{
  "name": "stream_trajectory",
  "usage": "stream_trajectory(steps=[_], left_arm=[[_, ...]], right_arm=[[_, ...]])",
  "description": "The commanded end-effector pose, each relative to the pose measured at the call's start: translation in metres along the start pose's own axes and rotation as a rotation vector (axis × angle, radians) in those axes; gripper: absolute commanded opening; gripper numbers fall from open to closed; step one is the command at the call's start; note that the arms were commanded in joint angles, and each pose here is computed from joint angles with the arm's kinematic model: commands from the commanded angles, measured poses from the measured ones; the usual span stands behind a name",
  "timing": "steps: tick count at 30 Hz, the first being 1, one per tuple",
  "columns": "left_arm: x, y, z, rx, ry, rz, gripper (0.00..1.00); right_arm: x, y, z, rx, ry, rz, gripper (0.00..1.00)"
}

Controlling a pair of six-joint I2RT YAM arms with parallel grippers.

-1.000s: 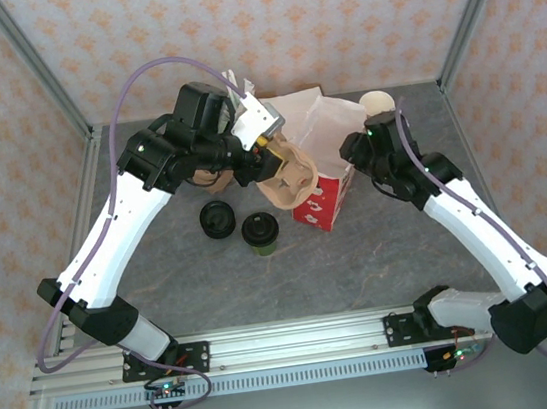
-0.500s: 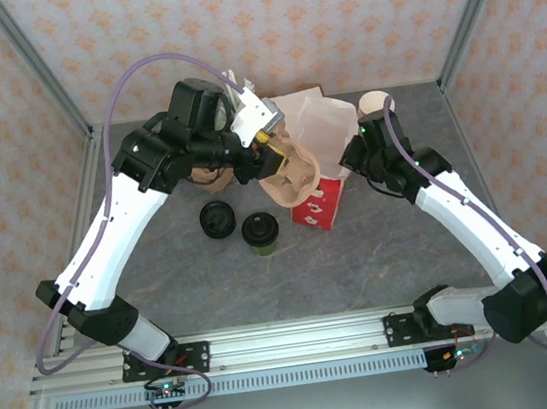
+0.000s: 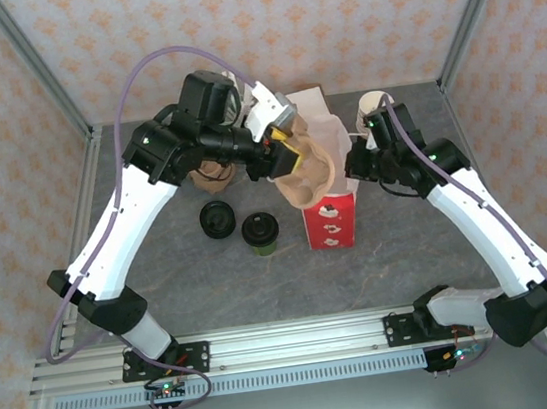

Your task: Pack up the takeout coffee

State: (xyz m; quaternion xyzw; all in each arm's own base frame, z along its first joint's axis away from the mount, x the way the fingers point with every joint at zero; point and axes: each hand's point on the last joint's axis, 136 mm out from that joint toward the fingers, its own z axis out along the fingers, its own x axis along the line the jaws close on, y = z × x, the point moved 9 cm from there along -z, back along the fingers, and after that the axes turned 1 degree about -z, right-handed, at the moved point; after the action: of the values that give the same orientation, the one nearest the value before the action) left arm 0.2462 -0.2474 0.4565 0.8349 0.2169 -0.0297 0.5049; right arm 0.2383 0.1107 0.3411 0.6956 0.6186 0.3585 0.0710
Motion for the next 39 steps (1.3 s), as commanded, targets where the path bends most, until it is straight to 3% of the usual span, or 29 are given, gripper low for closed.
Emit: stream_trajectory(steps=[1, 20, 39], left_arm=[[-0.018, 0.000, 0.001, 0.016, -0.104, 0.001, 0.35], [-0.001, -0.034, 0.053, 0.242, -0.216, -0.118, 0.36], [0.019, -0.051, 0.077, 0.381, -0.152, -0.152, 0.37]], right_arm=[[0.002, -0.016, -0.027, 0.069, 0.082, -0.106, 0.04], [0.002, -0.041, -0.042, 0.129, 0.211, -0.247, 0.03], [0.006, -0.048, -0.045, 0.165, 0.287, -0.284, 0.01]])
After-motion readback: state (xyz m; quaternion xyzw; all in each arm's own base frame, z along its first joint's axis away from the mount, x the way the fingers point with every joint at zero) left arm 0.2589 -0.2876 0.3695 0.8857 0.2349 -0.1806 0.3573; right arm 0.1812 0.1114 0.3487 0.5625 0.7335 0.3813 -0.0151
